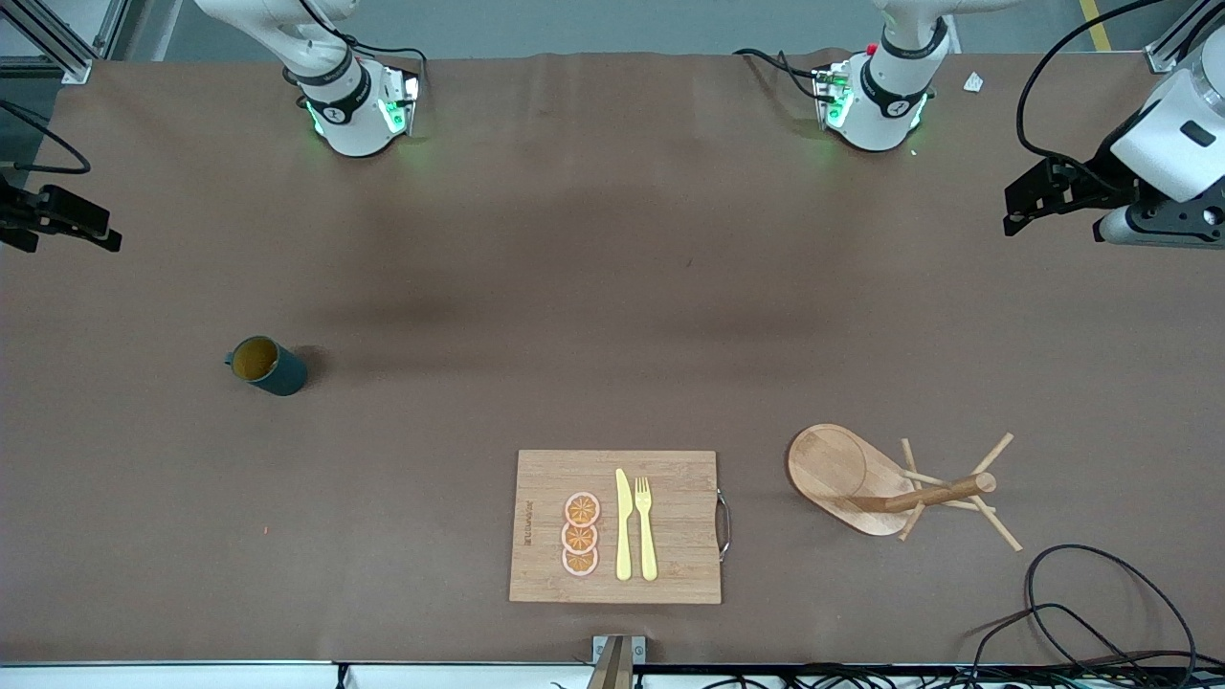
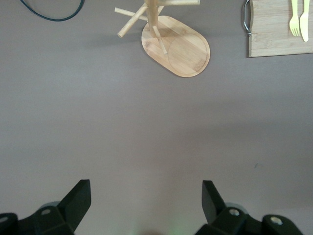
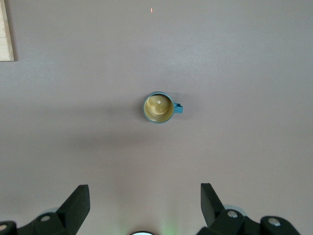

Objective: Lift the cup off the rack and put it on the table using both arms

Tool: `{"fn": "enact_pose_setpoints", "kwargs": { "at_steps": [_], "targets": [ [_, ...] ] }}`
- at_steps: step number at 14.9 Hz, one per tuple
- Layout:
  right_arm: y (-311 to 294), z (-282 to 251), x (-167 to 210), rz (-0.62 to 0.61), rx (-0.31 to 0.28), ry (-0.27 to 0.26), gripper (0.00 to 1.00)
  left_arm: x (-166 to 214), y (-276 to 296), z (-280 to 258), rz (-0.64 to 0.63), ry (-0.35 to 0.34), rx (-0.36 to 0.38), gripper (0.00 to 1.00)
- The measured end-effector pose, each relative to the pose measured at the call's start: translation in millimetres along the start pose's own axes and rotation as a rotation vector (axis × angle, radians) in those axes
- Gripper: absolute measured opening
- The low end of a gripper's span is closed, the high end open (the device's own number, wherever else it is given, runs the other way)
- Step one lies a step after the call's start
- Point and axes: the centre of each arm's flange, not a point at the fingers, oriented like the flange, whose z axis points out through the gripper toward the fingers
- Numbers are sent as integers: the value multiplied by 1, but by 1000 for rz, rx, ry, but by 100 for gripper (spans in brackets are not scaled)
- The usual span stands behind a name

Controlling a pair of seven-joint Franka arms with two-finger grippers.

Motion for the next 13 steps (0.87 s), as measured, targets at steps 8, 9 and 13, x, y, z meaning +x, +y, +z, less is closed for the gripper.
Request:
{"fn": "enact_pose_setpoints", "kwargs": {
  "at_steps": [8, 9, 13],
  "targets": [
    [-3, -12, -11, -5, 1, 10, 100, -1, 5, -4, 9, 13, 3, 100],
    [-3, -13, -11, -6, 1, 11, 100, -1, 5, -4, 8, 13, 3, 100],
    [-4, -16, -17, -7, 3, 3, 100, -1, 3, -4, 6, 13, 3, 100]
  ]
}}
